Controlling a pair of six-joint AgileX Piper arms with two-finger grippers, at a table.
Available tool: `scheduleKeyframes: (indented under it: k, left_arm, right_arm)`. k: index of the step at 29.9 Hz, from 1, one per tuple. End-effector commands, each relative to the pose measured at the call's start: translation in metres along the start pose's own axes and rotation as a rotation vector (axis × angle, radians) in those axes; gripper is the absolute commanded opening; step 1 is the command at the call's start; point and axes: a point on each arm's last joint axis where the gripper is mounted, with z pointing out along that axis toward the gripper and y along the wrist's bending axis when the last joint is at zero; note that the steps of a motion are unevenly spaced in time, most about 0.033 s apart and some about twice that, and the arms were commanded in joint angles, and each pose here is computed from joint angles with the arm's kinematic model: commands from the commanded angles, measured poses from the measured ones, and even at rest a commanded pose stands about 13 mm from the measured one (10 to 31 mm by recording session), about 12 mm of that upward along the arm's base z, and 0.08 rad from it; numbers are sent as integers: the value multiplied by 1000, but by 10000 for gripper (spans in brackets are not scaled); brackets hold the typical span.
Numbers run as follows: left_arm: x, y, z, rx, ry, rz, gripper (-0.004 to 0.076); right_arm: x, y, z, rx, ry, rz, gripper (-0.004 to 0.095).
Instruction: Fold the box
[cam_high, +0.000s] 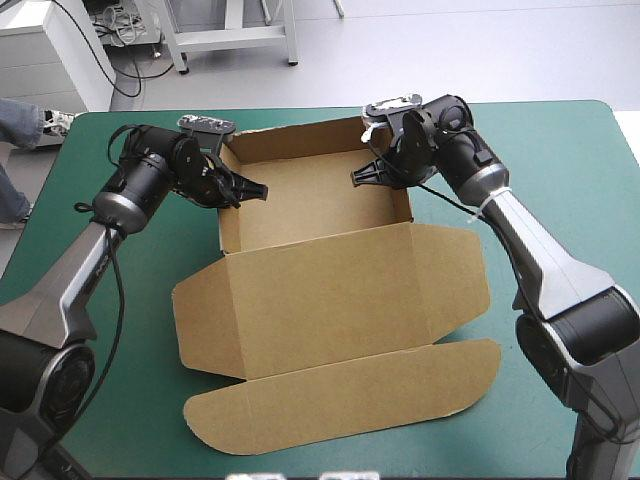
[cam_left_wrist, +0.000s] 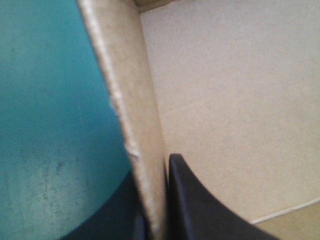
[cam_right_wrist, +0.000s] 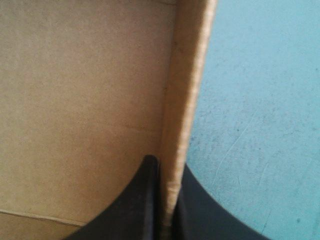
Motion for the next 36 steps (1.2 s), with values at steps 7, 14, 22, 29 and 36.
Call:
scheduleKeyframes:
  k: [7, 14, 22, 29, 36]
  left_arm:
    - [-10, -9, 35, 15, 9, 59, -8]
    - [-6, -6, 79, -3, 99, 59, -8]
    - [1, -4, 115, -23, 166, 70, -8]
    - [0, -4, 114, -27, 162, 73, 20]
    - [-8, -4, 99, -37, 172, 81, 210]
  right_arm:
    - [-11, 7, 27, -12, -61, -63, -20]
    - [-8, -8, 72, -2, 13, -37, -22]
    - [-6, -26, 97, 12, 42, -29, -22]
    - [-8, -27, 94, 8, 25, -25, 50]
    - [-9, -24, 94, -18, 20, -9, 356]
